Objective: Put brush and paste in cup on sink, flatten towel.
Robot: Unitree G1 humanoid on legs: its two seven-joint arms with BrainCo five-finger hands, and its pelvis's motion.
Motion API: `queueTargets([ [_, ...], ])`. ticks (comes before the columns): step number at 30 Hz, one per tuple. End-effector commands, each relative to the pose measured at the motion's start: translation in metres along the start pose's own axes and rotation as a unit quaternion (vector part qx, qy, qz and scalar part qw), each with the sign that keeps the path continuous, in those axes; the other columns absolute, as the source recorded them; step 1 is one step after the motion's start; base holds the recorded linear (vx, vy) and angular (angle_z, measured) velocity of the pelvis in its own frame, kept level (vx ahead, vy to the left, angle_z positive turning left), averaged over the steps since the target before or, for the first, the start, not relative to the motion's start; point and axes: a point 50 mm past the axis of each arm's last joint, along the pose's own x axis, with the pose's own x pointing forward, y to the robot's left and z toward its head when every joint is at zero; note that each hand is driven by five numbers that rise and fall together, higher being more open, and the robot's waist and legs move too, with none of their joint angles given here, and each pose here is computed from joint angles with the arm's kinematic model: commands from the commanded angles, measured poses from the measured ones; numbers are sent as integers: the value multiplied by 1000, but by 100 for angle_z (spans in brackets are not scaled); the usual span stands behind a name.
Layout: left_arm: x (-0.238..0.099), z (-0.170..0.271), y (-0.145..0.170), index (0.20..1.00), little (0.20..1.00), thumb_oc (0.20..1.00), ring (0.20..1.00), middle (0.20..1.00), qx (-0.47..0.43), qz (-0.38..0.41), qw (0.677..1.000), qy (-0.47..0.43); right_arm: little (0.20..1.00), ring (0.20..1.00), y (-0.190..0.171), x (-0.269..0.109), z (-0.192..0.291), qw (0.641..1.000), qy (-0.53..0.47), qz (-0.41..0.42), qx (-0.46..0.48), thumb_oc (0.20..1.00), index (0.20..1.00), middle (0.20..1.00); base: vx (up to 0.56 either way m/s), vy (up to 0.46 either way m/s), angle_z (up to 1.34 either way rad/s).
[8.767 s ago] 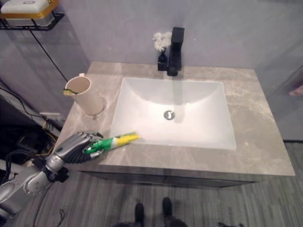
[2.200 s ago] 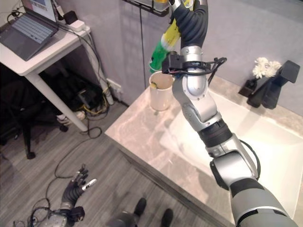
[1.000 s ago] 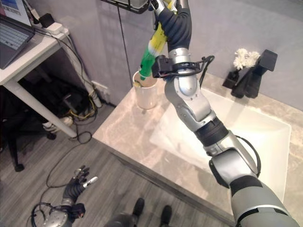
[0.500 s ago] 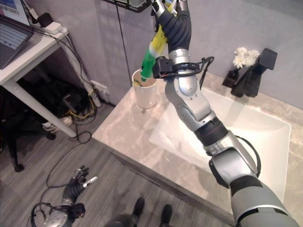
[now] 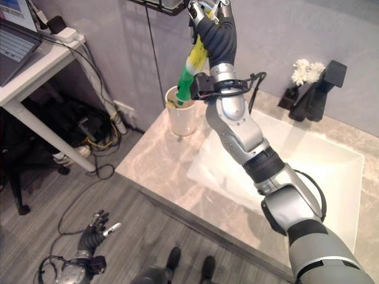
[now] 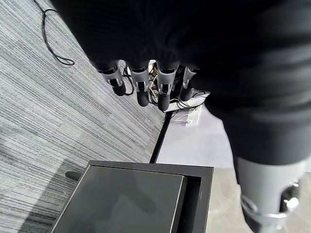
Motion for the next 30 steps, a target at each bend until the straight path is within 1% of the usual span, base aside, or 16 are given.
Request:
queueTargets([
  [1, -3, 11, 2, 1000, 1000, 1000, 1000, 1000, 29, -7, 999, -33, 200, 200, 14, 19, 32, 997, -71, 21, 12, 200, 200, 200, 0, 0, 0],
  [18, -4, 19, -2, 1000, 1000, 1000, 1000, 1000, 12, -17, 999, -48, 200, 200, 15, 18, 18, 999, -45, 12, 7, 200, 200, 200, 0, 0, 0],
  [19, -4, 19, -2, 1000, 1000, 1000, 1000, 1000, 9, -17, 999, -48, 341, 341, 14, 19, 14, 999, -37, 12, 3, 341, 341, 341, 0, 0, 0],
  [20, -4, 19, -2, 1000, 1000, 1000, 1000, 1000, 9, -17, 999, -48, 580, 580, 14, 19, 14, 999, -36, 11, 3, 580, 580, 580, 0, 0, 0],
  [21, -4, 19, -2, 1000, 1000, 1000, 1000, 1000, 9, -17, 999, -49, 1000, 1000, 13, 19, 13, 999, -34, 11, 2, 1000, 1000, 1000, 0, 0, 0],
  [30, -4, 20, -2, 1000, 1000, 1000, 1000, 1000, 5, -17, 999, -50, 1000, 1000, 15, 19, 13, 999, -36, 13, -1, 1000, 1000, 1000, 0, 0, 0],
])
